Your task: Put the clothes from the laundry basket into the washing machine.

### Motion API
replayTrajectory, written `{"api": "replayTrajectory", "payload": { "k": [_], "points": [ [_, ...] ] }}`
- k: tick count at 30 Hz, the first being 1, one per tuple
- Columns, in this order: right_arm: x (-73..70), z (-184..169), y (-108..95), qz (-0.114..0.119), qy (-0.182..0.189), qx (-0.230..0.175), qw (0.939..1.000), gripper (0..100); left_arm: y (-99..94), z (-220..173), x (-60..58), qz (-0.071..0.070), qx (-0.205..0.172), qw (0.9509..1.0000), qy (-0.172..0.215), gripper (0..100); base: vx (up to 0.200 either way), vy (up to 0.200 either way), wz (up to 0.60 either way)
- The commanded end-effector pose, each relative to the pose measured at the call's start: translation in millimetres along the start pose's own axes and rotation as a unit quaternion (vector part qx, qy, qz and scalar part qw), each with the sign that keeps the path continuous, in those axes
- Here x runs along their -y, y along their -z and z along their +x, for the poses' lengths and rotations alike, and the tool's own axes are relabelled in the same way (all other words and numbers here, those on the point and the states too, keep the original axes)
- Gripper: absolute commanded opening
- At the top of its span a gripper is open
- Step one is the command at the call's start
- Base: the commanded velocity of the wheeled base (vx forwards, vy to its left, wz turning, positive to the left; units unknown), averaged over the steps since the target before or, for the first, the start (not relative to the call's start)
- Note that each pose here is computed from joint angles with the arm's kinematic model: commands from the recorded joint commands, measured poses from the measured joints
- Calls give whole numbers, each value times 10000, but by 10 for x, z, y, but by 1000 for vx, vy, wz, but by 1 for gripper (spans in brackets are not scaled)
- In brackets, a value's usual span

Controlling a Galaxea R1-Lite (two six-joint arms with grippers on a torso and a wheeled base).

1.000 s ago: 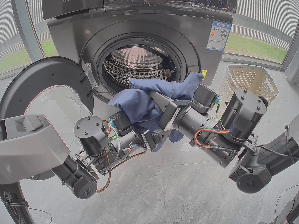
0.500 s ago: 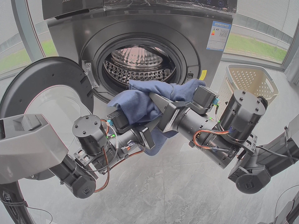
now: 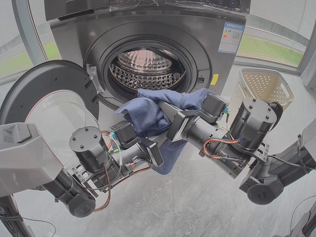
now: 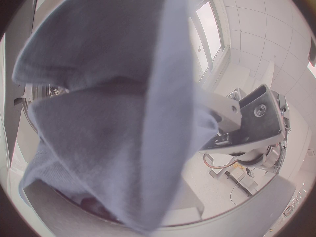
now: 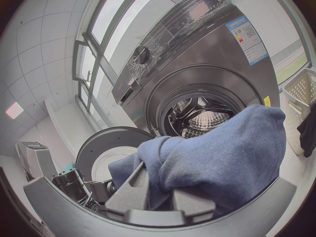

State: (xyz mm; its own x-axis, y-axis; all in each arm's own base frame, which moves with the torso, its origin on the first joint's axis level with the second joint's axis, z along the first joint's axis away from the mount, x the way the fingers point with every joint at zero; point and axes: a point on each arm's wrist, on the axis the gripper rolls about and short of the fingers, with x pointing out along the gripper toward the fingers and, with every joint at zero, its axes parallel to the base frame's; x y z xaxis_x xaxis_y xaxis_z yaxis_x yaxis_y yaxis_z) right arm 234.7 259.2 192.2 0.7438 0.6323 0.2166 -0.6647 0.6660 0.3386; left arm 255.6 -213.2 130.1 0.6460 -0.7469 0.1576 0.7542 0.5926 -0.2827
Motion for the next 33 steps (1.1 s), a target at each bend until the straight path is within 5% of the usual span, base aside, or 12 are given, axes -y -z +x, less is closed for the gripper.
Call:
{"api": "replayTrajectory", "payload": {
  "k": [1, 3, 4, 12, 23, 33],
  "points": [
    [0, 15, 57, -21, 3, -69, 10000, 0, -57, -20, 62, 17, 73, 9999, 82, 0, 0, 0, 0],
    [4, 16, 52, -20, -2, -55, 10000, 0, -57, -26, 79, 21, 66, 9999, 103, 0, 0, 0, 0],
    [9, 20, 53, -29, 5, -52, 10000, 100, -52, -34, 84, 17, 50, 9999, 106, 0, 0, 0, 0],
    [105, -38, 57, -54, 164, -124, 9998, 100, -126, -99, 77, 29, 117, 9999, 64, 0, 0, 0, 0],
    [306, -189, -8, -174, 491, -177, 9985, 100, -245, -93, -106, 81, 391, 9986, -356, 0, 0, 0, 0],
    [484, -490, 189, -522, 802, -808, 9921, 100, -557, 106, -116, 187, 1194, 9913, -515, 0, 0, 0, 0]
  ]
}}
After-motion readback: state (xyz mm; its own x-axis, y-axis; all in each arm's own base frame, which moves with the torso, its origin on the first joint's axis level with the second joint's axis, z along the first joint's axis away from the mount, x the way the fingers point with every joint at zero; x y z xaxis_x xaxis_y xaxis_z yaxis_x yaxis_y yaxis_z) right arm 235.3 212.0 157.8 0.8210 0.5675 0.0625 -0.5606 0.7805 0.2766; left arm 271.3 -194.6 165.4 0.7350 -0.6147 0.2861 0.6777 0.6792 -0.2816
